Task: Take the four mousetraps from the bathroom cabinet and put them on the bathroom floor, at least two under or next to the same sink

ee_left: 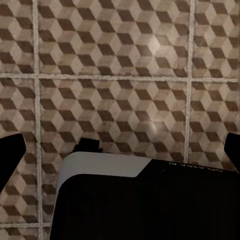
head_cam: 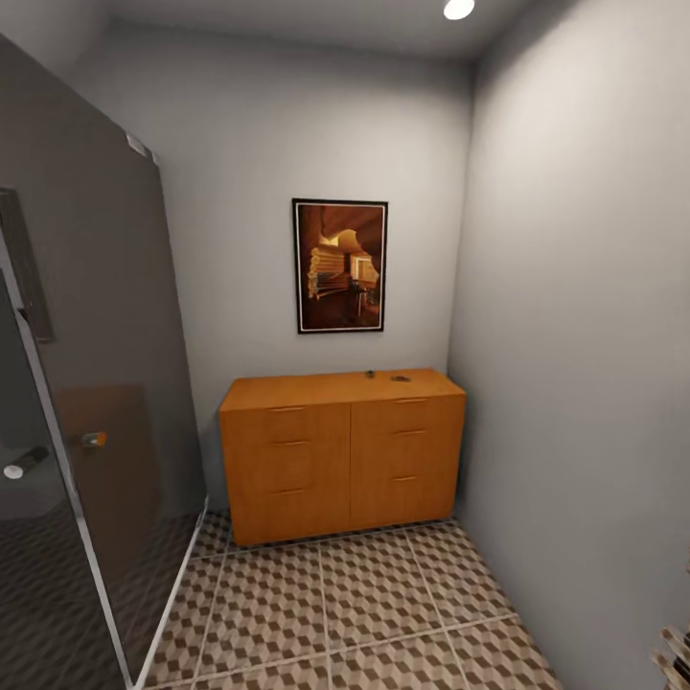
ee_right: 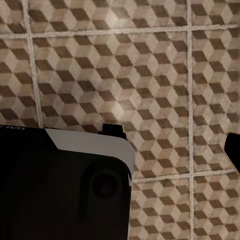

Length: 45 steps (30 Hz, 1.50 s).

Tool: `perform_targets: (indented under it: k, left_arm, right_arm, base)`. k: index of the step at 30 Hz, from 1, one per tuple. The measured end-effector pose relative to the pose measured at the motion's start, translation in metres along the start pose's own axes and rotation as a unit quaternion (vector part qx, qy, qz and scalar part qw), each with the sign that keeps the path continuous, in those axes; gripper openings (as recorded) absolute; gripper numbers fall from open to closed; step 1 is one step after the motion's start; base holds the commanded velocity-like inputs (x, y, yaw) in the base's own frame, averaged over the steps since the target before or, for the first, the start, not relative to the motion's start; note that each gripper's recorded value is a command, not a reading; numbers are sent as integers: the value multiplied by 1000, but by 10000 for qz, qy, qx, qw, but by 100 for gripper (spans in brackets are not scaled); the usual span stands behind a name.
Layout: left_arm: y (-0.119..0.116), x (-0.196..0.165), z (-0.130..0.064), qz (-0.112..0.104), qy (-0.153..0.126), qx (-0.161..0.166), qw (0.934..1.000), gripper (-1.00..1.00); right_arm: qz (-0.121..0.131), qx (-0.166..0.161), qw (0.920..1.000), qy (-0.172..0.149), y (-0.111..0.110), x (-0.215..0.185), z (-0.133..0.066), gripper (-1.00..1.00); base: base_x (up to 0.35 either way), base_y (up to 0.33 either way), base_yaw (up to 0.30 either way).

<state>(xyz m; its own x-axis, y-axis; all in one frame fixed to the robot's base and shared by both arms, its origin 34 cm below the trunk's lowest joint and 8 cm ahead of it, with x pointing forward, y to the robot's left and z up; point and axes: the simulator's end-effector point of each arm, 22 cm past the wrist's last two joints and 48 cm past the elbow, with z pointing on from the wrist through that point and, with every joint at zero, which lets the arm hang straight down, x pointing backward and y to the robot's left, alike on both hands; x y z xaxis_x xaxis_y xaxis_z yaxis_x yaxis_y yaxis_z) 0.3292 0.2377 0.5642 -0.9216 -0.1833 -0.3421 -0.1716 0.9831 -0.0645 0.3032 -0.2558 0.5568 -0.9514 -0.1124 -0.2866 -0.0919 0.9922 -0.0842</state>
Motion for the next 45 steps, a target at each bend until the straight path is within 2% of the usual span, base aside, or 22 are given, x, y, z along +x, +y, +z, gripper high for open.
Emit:
perform_targets:
  k: [36,45]
  left_arm:
    - [0,-1,0,0,-22,1,10000,100]
    - [0,-2,0,3,-32,0,10000,100]
  right_arm:
    - [-65,-21,10000,-6,2,0,0,100]
    - [-65,-25,10000,-4,2,0,0,100]
  base:
    - [315,0,0]
    - [140,0,0]
